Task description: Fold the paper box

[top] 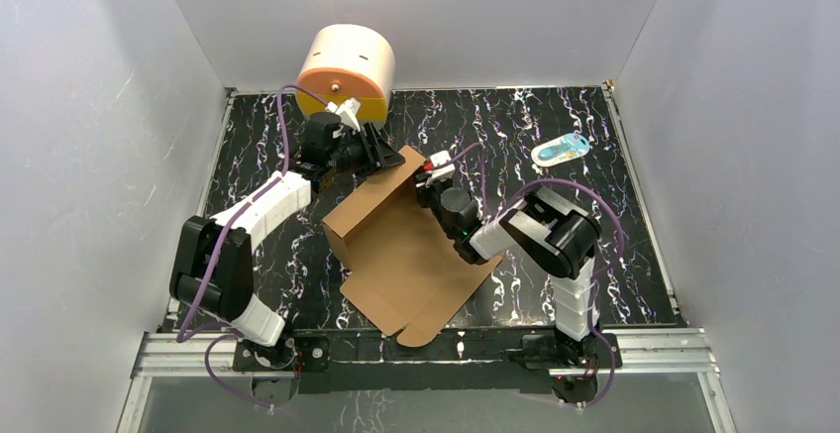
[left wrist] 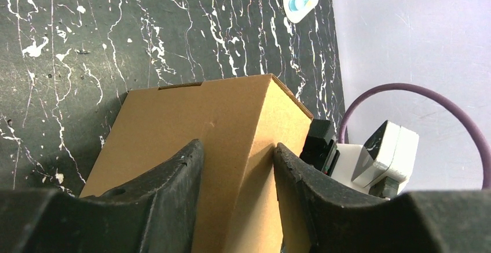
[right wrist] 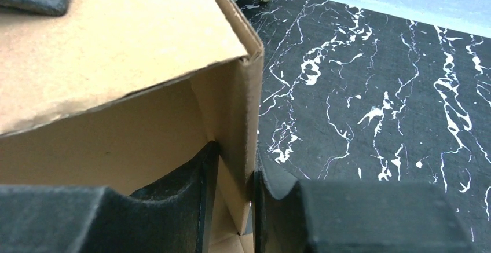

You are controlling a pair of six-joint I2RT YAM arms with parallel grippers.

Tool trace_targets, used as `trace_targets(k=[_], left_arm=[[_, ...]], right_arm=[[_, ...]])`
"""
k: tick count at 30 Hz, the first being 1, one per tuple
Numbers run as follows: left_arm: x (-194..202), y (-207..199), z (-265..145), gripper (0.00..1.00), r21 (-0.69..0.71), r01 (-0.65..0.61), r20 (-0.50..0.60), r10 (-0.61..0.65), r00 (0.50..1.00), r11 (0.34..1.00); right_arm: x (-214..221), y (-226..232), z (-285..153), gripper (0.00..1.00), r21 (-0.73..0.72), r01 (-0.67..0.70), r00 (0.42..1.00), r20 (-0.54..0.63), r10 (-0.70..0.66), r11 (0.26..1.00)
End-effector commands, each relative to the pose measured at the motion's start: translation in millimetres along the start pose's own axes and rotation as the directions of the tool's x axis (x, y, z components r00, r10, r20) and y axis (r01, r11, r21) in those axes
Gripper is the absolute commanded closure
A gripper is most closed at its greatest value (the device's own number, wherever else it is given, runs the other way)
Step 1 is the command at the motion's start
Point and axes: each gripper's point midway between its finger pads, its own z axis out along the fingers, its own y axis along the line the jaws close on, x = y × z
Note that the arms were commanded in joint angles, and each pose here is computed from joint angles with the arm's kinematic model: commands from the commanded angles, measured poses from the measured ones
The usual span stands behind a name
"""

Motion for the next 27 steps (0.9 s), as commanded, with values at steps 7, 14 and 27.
trace_targets(k=[7, 14, 27], left_arm=[[31.1, 8.1, -12.8, 0.56, -0.046, 0.055, -0.097, -0.059, 0.994, 0.997], [34.2, 12.5, -9.2, 0.55, -0.053, 0.060, -0.112, -0.066, 0.992, 0.997], [42.3, 3.2, -8.8, 0.56, -0.030, 0.051, -0.118, -0.054, 0.992, 0.998]], right_arm=[[-26.6, -43.6, 15.2, 0.65, 0.238, -0.012, 0.992, 0.123, -0.017, 0.971], [-32.1, -53.9, 13.6, 0.64, 0.294, 0.002, 0.989, 0.142, -0.046, 0.956], [-30.8, -47.3, 26.8, 0.60, 0.278, -0.083, 0.985, 0.166, 0.037, 0.957]])
